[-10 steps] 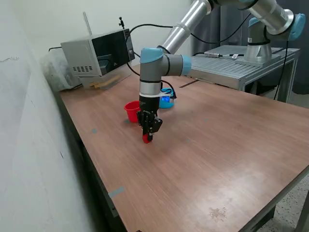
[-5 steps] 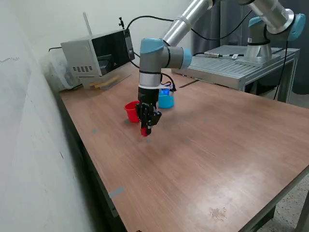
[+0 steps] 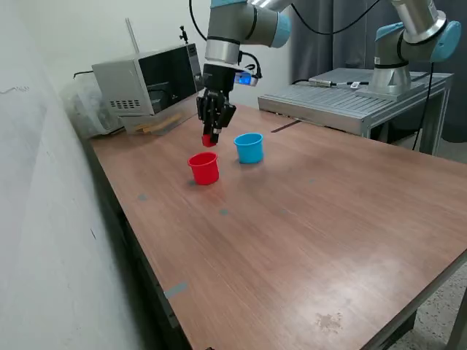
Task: Place red objects in the red bin, and blue objects in the blue bin.
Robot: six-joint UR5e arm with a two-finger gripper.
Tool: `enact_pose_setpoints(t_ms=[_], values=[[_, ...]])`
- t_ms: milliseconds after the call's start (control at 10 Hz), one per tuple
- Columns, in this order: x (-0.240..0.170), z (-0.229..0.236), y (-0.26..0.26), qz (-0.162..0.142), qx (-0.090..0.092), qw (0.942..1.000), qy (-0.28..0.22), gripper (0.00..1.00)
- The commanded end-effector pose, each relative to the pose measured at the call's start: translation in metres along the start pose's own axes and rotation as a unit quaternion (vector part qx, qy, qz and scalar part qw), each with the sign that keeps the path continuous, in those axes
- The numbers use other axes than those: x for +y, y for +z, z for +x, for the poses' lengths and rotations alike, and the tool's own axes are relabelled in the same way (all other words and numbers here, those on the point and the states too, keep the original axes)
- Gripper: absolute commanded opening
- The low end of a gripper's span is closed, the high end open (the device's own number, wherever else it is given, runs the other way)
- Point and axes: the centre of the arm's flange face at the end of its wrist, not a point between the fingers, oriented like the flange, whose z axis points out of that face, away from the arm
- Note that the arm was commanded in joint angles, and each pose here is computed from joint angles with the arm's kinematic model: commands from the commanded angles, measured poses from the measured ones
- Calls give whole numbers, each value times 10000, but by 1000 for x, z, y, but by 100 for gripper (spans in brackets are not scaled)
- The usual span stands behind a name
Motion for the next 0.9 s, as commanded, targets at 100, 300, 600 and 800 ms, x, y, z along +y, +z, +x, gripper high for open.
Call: enact_pose_setpoints(t_ms=[100,300,600,800], values=[[-24,-80,-44,107,-204,9990,390,0],[-33,-93,-37,207,-209,9985,465,0],[-38,-92,-19,339,-165,9982,456,0],[-40,-91,-2,422,-118,9980,454,0]])
